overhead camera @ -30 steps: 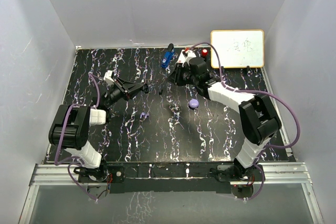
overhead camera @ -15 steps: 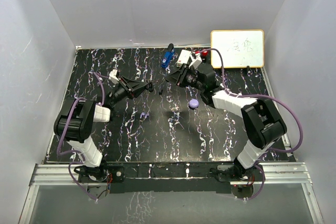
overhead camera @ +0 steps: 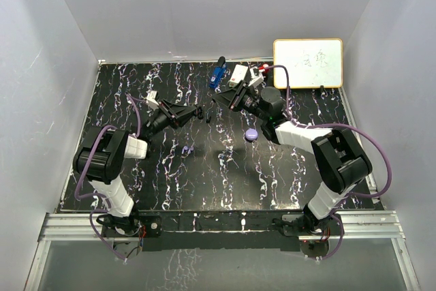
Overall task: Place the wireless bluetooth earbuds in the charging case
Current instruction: Place the earbud in the charging case.
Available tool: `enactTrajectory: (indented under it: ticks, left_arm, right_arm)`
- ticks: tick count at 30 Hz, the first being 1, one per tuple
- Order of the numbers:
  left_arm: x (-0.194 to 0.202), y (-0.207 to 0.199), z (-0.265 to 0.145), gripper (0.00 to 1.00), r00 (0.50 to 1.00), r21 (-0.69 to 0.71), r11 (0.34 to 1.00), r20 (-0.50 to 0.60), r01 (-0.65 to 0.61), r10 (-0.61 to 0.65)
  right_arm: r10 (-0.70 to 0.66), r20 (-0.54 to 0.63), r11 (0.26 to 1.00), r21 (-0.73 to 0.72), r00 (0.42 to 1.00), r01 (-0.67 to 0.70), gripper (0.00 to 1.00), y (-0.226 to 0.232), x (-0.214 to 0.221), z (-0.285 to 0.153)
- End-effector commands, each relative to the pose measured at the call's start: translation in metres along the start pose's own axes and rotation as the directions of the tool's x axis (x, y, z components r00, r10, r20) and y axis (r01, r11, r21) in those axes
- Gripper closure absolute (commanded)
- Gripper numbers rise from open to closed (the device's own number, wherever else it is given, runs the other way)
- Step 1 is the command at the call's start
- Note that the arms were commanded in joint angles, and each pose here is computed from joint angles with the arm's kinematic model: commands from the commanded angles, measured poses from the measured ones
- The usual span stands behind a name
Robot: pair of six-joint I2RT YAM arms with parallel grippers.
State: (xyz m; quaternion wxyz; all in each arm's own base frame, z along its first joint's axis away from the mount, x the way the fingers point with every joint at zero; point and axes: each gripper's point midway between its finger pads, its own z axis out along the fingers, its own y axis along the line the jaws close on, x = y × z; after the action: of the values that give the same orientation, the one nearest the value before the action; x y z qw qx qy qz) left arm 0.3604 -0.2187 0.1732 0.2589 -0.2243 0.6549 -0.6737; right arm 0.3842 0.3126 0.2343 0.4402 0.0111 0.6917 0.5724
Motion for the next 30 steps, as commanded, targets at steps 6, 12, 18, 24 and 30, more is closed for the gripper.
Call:
enactTrajectory:
  ticks: [6, 12, 18, 24, 30]
  left_arm:
    - [0.002, -0.045, 0.013, 1.00, 0.994, 0.136, 0.985, 0.002, -0.106, 0.107]
    - [0.008, -0.047, 0.020, 1.00, 0.994, 0.140, 0.984, -0.013, -0.106, 0.109]
    - [0.011, -0.047, 0.023, 1.00, 0.994, 0.139, 0.985, -0.020, -0.105, 0.109]
    - [0.011, -0.045, 0.024, 1.00, 0.994, 0.132, 0.986, -0.019, -0.103, 0.106]
    - [0.012, -0.044, 0.026, 1.00, 0.994, 0.127, 0.986, -0.019, -0.109, 0.112]
  right_arm:
    - [-0.030, 0.040, 0.991, -0.131, 0.999, 0.035, 1.00, 0.027, -0.008, -0.003]
    - [-0.038, 0.034, 0.988, -0.149, 0.999, 0.043, 1.00, 0.026, -0.004, -0.003]
    - [-0.026, 0.018, 0.984, -0.176, 0.999, 0.029, 1.00, 0.025, 0.004, -0.003]
    - [-0.028, 0.009, 0.982, -0.185, 1.000, 0.030, 1.00, 0.026, 0.007, -0.002]
    - [-0.025, 0.000, 0.983, -0.184, 1.000, 0.025, 1.00, 0.026, 0.011, -0.004]
